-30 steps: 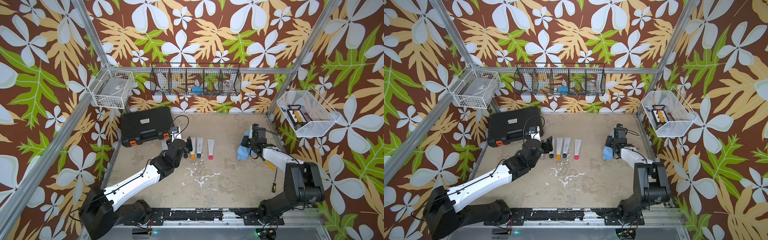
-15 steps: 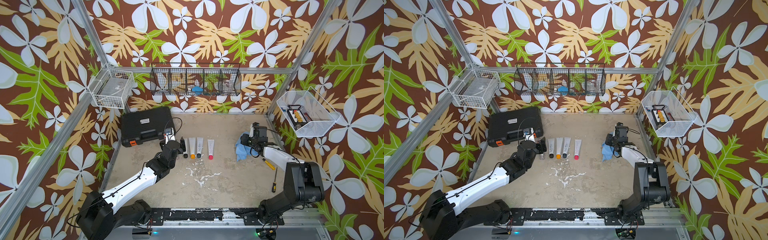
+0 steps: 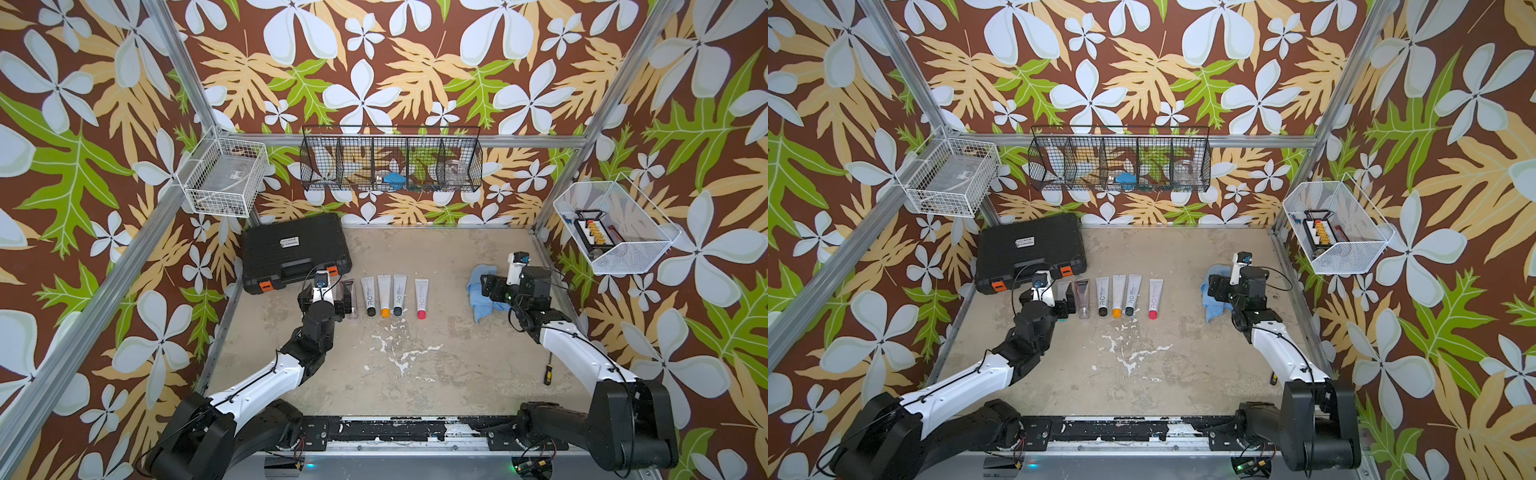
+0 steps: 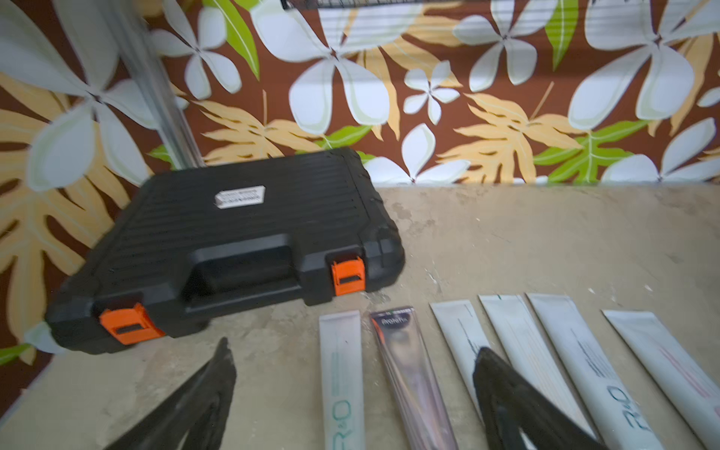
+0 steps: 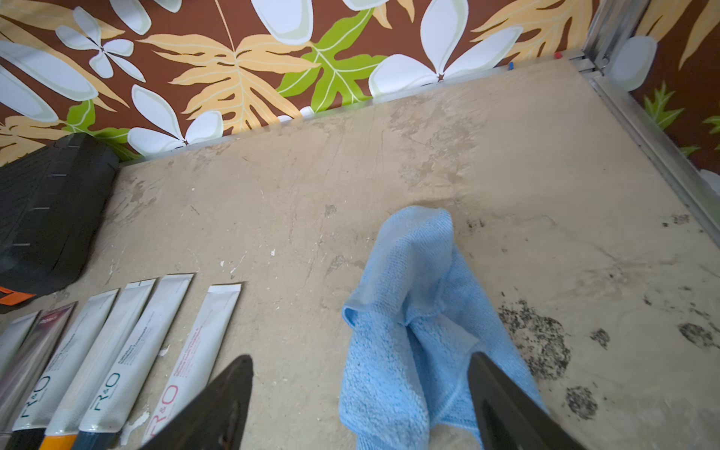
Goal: Wipe the surface of the toothpaste tube
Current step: Reset both arms
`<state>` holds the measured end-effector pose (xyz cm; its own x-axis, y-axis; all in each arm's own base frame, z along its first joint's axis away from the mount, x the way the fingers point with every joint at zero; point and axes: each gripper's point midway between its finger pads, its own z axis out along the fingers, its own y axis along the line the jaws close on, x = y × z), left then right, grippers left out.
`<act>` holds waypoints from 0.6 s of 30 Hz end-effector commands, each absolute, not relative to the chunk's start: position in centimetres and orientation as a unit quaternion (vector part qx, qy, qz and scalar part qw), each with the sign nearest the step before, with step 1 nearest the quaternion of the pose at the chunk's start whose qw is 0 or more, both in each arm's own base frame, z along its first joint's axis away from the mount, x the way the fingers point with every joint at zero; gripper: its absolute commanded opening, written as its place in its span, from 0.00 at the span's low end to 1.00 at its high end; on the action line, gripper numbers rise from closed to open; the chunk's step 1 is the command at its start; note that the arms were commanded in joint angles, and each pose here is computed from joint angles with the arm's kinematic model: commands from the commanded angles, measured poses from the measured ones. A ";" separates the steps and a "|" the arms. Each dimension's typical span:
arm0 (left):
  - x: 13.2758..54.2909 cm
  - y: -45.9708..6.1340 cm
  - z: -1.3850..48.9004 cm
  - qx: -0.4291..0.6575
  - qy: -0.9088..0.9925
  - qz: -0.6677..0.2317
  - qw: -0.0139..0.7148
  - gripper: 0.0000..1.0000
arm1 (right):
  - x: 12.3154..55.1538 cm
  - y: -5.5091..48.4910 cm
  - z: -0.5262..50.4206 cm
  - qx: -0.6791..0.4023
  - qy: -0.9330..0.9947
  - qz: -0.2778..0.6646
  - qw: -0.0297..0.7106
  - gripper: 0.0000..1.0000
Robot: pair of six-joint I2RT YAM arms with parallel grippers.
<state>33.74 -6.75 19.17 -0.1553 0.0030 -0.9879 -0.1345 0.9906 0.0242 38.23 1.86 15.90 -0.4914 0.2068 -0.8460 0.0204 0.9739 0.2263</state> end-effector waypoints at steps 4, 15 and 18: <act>31.7 -0.1 19.9 -0.128 0.696 0.141 0.692 1.00 | 37.9 -0.1 16.8 0.067 0.807 0.040 0.585 1.00; 33.2 1.6 15.9 -0.109 0.709 0.080 0.693 1.00 | 37.3 -3.0 14.5 0.065 0.768 -0.059 0.635 1.00; 33.5 1.0 15.2 -0.088 0.708 0.033 0.700 1.00 | 37.0 -2.5 13.6 0.051 0.764 -0.052 0.641 1.00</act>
<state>32.72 2.99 13.53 -0.1056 -0.0106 -0.9944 -0.3184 0.9476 0.0237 36.48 -2.49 11.42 -0.2811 0.0517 -0.9583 0.1535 0.9881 0.0083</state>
